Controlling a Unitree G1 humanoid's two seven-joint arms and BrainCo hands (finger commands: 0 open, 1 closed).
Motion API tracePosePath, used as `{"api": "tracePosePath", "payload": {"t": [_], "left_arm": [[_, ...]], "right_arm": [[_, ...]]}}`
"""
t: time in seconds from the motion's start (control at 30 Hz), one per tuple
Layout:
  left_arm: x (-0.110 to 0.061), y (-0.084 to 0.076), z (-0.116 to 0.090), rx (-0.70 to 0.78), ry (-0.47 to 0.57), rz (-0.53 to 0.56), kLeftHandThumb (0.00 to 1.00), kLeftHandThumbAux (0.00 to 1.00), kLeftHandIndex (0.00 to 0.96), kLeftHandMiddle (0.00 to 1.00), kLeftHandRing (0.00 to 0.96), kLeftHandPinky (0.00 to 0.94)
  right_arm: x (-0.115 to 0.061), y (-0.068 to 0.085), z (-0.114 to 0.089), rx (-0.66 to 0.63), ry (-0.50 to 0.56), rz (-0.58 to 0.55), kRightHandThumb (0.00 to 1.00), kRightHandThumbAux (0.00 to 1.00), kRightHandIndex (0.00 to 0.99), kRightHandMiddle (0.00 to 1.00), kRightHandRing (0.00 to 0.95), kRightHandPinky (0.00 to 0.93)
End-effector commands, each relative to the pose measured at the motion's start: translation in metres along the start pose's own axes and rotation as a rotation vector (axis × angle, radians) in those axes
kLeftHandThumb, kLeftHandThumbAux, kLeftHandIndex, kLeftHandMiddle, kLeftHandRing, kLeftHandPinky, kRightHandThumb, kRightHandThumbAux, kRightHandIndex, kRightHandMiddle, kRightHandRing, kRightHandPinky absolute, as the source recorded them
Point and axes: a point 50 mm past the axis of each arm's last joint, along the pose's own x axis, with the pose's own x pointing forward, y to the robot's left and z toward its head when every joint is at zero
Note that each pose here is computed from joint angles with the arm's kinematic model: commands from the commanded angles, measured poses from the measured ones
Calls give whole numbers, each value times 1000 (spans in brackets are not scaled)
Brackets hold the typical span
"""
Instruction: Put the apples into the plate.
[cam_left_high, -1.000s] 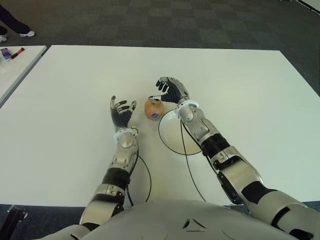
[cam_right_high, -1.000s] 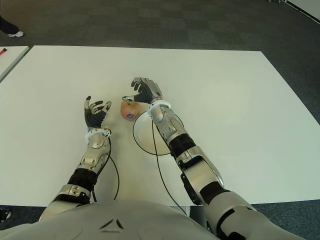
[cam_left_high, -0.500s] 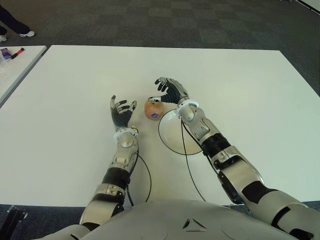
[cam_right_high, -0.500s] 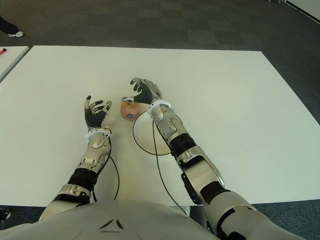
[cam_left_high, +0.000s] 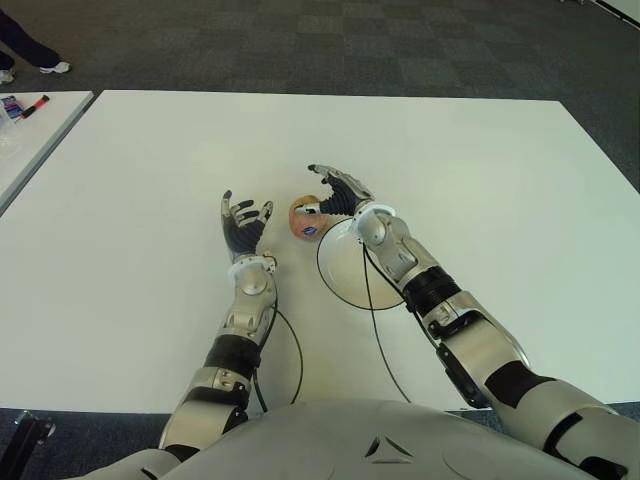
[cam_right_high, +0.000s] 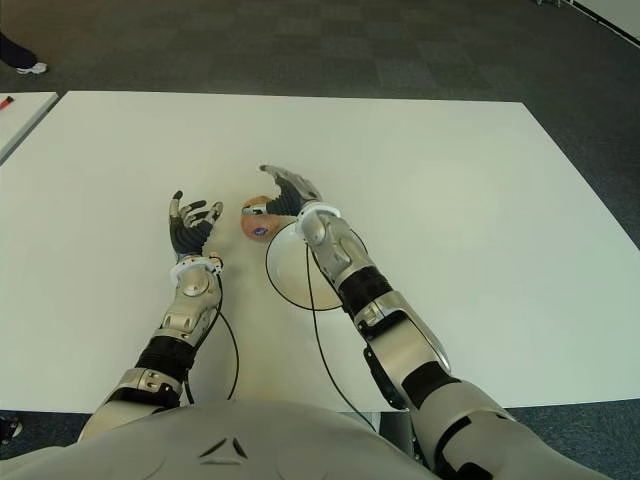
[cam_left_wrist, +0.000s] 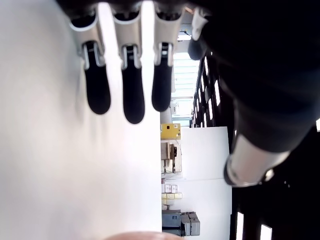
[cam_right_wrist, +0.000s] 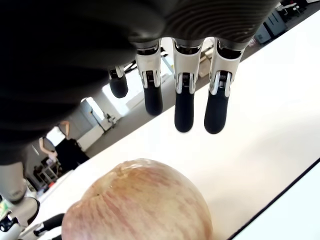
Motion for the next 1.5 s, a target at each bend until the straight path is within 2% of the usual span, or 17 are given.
{"api": "tracePosePath", "payload": {"t": [0.03,0.33,1.0,1.5], "left_arm": [[-18,-28,-1,-83,63,-29,159,738,94,316,388,418],[-19,-28,-2,-72,62,-32,155,739,94,313,380,413],[-23,-29,4,-76,46,-16,167,754,101,332,402,424],[-27,-29,10,-65,28,-12,168,746,107,367,435,446]], "right_arm": [[0,6,-7,-47,27,38,461,466,1,44,122,218],[-1,10,-12,-74,23,79,456,444,0,2,78,196],[-3,22,-22,-116,41,126,454,410,0,0,43,157],[-4,28,-28,-142,65,175,478,378,0,0,50,181]]}}
